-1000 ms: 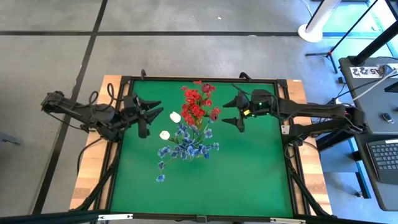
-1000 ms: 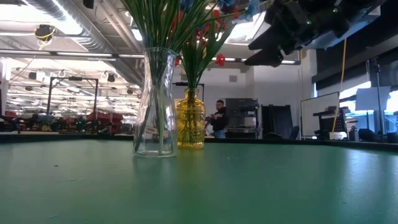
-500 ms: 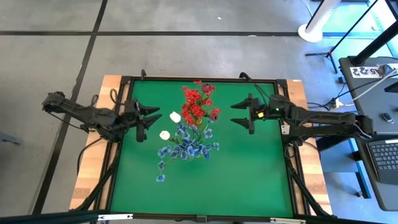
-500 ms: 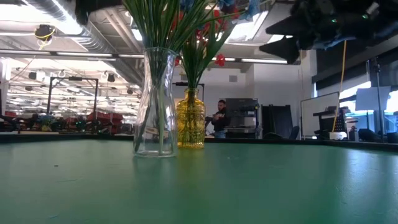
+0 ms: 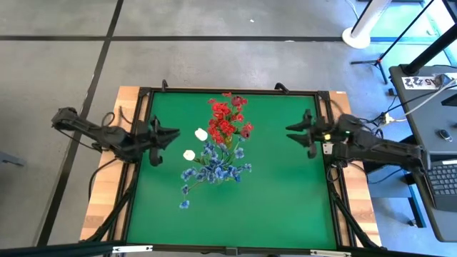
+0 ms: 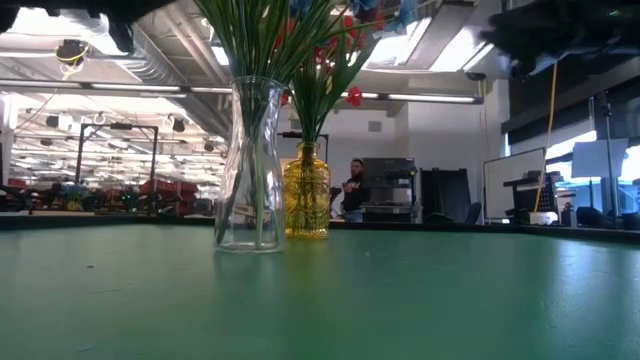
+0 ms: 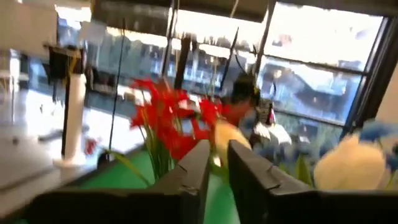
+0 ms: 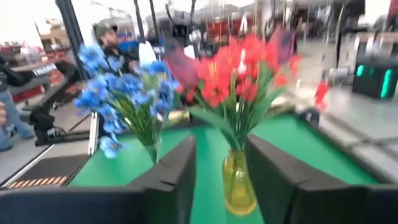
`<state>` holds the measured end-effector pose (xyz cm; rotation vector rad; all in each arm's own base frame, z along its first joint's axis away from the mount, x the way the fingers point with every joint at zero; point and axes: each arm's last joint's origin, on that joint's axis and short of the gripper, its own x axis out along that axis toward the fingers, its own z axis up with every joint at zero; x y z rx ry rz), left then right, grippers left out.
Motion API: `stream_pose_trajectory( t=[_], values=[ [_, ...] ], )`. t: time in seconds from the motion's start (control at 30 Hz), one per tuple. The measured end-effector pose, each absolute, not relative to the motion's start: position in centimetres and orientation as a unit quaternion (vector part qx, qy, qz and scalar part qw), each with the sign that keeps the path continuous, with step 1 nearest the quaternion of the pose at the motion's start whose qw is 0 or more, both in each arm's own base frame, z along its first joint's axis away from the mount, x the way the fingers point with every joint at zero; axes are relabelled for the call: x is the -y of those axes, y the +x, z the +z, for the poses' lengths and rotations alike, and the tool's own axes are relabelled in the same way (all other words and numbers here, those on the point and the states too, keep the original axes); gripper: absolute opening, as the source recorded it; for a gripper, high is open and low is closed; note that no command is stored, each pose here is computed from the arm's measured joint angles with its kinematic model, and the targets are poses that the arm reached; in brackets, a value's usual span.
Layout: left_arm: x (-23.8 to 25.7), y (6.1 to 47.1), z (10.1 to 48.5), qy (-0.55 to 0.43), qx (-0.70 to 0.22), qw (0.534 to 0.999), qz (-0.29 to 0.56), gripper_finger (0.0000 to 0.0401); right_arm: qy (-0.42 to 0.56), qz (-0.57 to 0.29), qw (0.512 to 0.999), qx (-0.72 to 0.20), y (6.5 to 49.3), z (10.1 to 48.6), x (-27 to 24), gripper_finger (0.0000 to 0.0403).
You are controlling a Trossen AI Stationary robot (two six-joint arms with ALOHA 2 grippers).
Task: Sort flowers into vase by color
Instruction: Return to Home Position
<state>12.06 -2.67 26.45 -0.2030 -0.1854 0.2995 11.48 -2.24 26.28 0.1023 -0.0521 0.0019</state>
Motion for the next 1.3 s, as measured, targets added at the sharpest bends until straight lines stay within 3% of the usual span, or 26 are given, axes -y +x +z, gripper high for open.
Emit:
stream_pose_trajectory(
  t=[0.13,0.3,0.6,0.93,1.3],
  values=[
    [2.1,11.6,26.2,-0.089,0.103,0.977,0.165,0.0011,0.028,0.003,0.997,0.069,9.0,26.9,1.6,0.0072],
    [1.6,12.1,23.5,-0.086,0.09,0.981,0.146,0.0002,-0.005,0.001,0.995,0.104,6.9,27.2,1.0,0.0007],
    [1.0,11.5,19.6,-0.108,0.15,0.977,0.108,0.0001,0.014,0.008,0.993,0.114,6.1,26.3,0.8,0.0004],
    [1.1,11.6,19.4,-0.098,0.141,0.982,0.074,0.0,0.037,-0.027,0.992,0.117,9.0,19.7,1.8,0.0002],
    [1.1,11.7,18.9,-0.077,0.11,0.988,0.078,0.0,0.011,-0.054,0.994,0.097,9.3,18.5,2.0,0.0001]
  ],
)
